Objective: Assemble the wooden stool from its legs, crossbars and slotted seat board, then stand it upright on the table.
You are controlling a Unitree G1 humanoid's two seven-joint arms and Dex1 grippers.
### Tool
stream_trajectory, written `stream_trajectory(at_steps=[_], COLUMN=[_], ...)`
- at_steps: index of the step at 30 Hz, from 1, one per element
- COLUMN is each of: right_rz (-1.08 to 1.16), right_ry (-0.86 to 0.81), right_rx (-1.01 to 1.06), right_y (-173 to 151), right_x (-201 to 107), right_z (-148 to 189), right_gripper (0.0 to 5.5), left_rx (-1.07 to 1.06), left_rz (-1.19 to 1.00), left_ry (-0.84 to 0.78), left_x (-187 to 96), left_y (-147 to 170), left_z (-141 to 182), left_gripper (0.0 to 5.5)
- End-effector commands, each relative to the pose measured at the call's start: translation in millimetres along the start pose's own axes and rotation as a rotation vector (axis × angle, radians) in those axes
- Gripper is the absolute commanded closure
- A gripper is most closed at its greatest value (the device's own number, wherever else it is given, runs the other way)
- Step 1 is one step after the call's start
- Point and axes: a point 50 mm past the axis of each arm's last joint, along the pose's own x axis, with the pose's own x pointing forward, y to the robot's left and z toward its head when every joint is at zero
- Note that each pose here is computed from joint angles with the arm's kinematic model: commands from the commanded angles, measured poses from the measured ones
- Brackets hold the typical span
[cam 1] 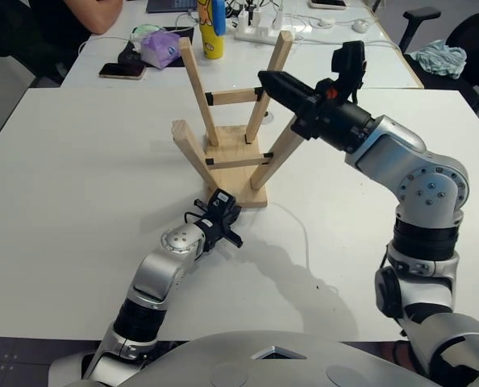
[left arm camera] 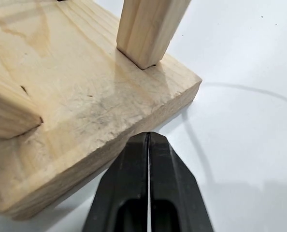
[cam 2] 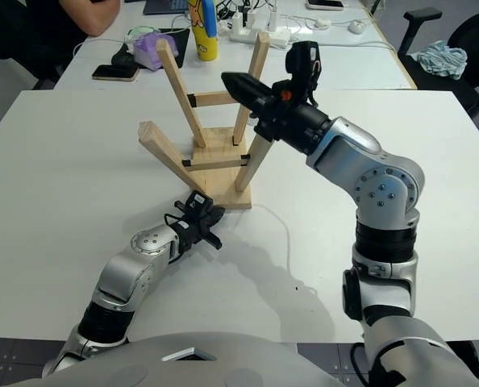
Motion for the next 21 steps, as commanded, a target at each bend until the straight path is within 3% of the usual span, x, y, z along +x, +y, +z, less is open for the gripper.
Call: stream_trajectory(at_steps=[1,3,5,8,11,16,21], right_rz=[0.030,-0.068,-0.219,-0.242,-0.186,-0.079,0.050], right_ry=[-0.296,-0.322,-0.175,0.144,0.314,0.381,0.406], right_rx=[0.182,0.172,0.002,-0.292,-0.390,-0.424,-0.429], right_y=[-19.1,-41.4,-65.2,-86.9,-102.8,-110.1,-99.1], right_x=[-11.0,-17.9,-22.7,-26.7,-36.9,-45.6,-41.9], right_z=[59.0,67.8,53.0,4.6,-35.3,-67.7,-72.5], right_gripper=[5.50,5.50,5.50,5.50,5.50,5.50,5.50], left_rx=[-0.012,-0.012,-0.003,0.044,0.087,0.186,0.195], left_rz=[-0.013,-0.021,-0.040,-0.075,-0.096,-0.099,-0.040], left_ry=[-0.021,-0.030,-0.038,-0.021,0.019,0.084,0.096], left_x=[-0.3,-0.9,-2.1,-5.8,-8.7,-12.9,-13.6], left_y=[-5.7,-7.2,-8.4,-7.9,-5.1,2.8,16.2], left_z=[0.7,1.7,4.0,4.0,1.1,-4.1,-4.3], left_gripper=[5.46,5.46,5.46,5.46,5.46,5.46,5.46])
